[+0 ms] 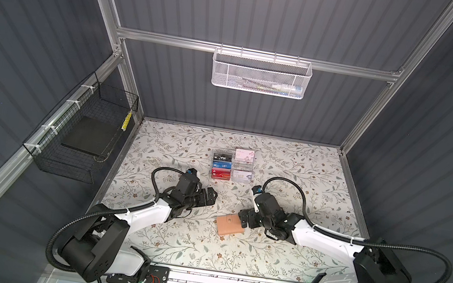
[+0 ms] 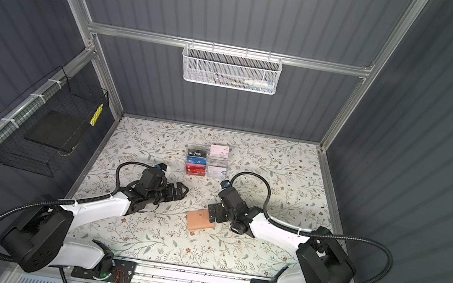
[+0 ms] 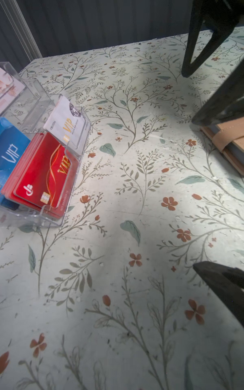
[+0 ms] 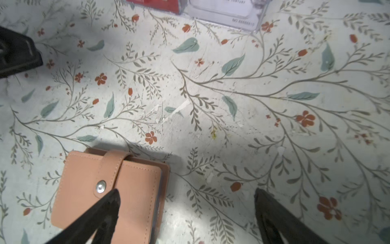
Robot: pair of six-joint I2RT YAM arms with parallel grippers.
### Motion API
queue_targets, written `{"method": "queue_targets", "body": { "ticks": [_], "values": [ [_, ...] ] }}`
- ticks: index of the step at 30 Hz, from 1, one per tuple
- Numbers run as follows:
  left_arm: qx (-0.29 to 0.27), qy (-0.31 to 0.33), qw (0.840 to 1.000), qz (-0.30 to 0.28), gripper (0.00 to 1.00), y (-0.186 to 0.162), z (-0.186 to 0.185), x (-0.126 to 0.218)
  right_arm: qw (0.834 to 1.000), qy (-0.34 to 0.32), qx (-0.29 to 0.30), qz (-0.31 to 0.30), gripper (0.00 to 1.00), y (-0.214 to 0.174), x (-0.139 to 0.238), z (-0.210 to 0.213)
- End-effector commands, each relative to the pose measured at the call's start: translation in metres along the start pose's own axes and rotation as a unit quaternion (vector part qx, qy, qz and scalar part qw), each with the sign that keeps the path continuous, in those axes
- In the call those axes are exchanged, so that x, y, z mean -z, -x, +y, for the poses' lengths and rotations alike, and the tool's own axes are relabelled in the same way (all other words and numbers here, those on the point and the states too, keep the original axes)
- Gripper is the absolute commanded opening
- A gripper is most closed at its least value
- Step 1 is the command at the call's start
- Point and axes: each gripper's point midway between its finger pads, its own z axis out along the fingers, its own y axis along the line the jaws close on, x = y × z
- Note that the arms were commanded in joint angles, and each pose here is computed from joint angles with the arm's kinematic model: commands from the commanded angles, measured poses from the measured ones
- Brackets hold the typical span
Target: Take the credit cards out of the card holder
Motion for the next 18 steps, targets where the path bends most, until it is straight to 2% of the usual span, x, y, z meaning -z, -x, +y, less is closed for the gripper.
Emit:
{"method": "queue_targets", "body": {
  "ticks": [1,7,18],
  "values": [
    [0.007,-0.022,1.000,0.003,1.00,-0.004,-0.007,-0.001,0.999,-0.010,0.032,-0.008,0.99,0.000,0.002,0.008],
    [0.009,-0.029,0.999,0.009,1.00,-0.011,-0.005,0.001,0.998,-0.002,0.059,-0.002,0.99,-0.007,0.007,0.030],
    [0.007,-0.036,0.999,0.009,1.00,-0.017,-0.003,0.005,0.995,-0.029,0.086,0.040,0.99,-0.022,-0.018,0.041]
  ]
}}
